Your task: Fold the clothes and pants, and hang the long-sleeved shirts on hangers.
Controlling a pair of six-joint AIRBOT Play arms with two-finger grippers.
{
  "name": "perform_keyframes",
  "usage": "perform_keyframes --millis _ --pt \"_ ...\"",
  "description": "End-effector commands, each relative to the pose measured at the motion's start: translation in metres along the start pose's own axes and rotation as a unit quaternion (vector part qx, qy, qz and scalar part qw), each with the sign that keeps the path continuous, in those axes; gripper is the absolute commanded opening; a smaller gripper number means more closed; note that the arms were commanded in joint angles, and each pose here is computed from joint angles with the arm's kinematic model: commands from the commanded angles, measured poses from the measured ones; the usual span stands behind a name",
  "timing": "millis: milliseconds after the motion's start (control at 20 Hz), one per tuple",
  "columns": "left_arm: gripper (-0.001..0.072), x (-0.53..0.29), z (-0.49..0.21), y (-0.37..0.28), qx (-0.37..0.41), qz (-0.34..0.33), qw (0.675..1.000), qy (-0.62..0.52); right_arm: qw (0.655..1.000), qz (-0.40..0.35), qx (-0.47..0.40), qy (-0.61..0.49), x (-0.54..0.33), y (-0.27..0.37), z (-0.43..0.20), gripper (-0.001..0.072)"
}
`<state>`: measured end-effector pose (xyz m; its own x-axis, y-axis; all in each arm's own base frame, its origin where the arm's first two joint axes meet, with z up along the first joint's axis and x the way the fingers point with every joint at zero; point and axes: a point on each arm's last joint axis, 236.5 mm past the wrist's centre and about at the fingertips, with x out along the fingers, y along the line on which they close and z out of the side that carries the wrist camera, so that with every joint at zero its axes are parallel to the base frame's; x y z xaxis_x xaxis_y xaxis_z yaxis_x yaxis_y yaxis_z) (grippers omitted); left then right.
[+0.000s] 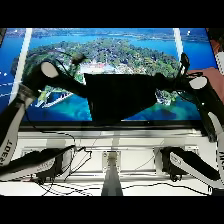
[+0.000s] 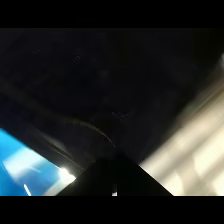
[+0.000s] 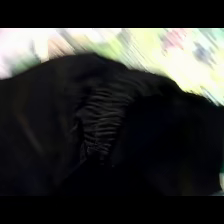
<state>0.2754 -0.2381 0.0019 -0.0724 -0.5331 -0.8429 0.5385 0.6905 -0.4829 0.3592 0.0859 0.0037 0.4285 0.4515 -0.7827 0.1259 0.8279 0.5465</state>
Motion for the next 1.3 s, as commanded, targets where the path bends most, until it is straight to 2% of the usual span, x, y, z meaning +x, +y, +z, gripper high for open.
perform_keyframes --millis 0,50,100,150,200,250,300,350,650,900,1250 --pt "0.0016 0.036 -0.058 -0.046 0.034 -0.034 0.993 0.111 0.979 -0.106 -0.038 0.169 -0.029 -0.072 -0.071 0.0038" --pt "0.0017 0.044 -0.064 -0.051 0.043 -0.033 0.991 0.12 0.969 -0.136 -0.056 0.197 -0.037 -0.087 -0.082 0.0043" --pt "0.0028 0.051 -0.069 -0.053 0.05 -0.032 0.99 0.13 0.962 -0.157 -0.074 0.213 -0.043 -0.099 -0.086 0.0169" --pt "0.0029 0.055 -0.071 -0.053 0.053 -0.029 0.989 0.137 0.959 -0.165 -0.086 0.213 -0.044 -0.104 -0.085 0.0484" --pt "0.0033 0.057 -0.071 -0.05 0.052 -0.026 0.989 0.139 0.961 -0.164 -0.095 0.203 -0.042 -0.103 -0.079 0.071" --pt "0.016 0.059 -0.072 -0.048 0.05 -0.025 0.988 0.142 0.964 -0.161 -0.098 0.186 -0.038 -0.102 -0.072 0.0703" --pt "0.0355 0.06 -0.071 -0.045 0.045 -0.025 0.988 0.143 0.968 -0.16 -0.1 0.166 -0.035 -0.101 -0.063 0.0703" --pt "0.0511 0.06 -0.071 -0.042 0.041 -0.024 0.989 0.142 0.971 -0.16 -0.103 0.145 -0.032 -0.1 -0.054 0.0702" --pt "0.0527 0.065 -0.064 -0.034 0.031 -0.018 0.991 0.132 0.991 -0.113 -0.061 0.041 -0.004 -0.081 -0.006 0.0702" --pt "0.0526 0.07 -0.057 -0.02 0.037 0.006 0.992 0.12 0.988 -0.108 -0.034 0.103 0.025 -0.094 -0.014 0.0701" --pt "0.0525 0.07 -0.034 0.021 0.077 0.09 0.99 0.076 0.973 -0.079 -0.026 0.217 0.054 -0.093 0.005 0.07"
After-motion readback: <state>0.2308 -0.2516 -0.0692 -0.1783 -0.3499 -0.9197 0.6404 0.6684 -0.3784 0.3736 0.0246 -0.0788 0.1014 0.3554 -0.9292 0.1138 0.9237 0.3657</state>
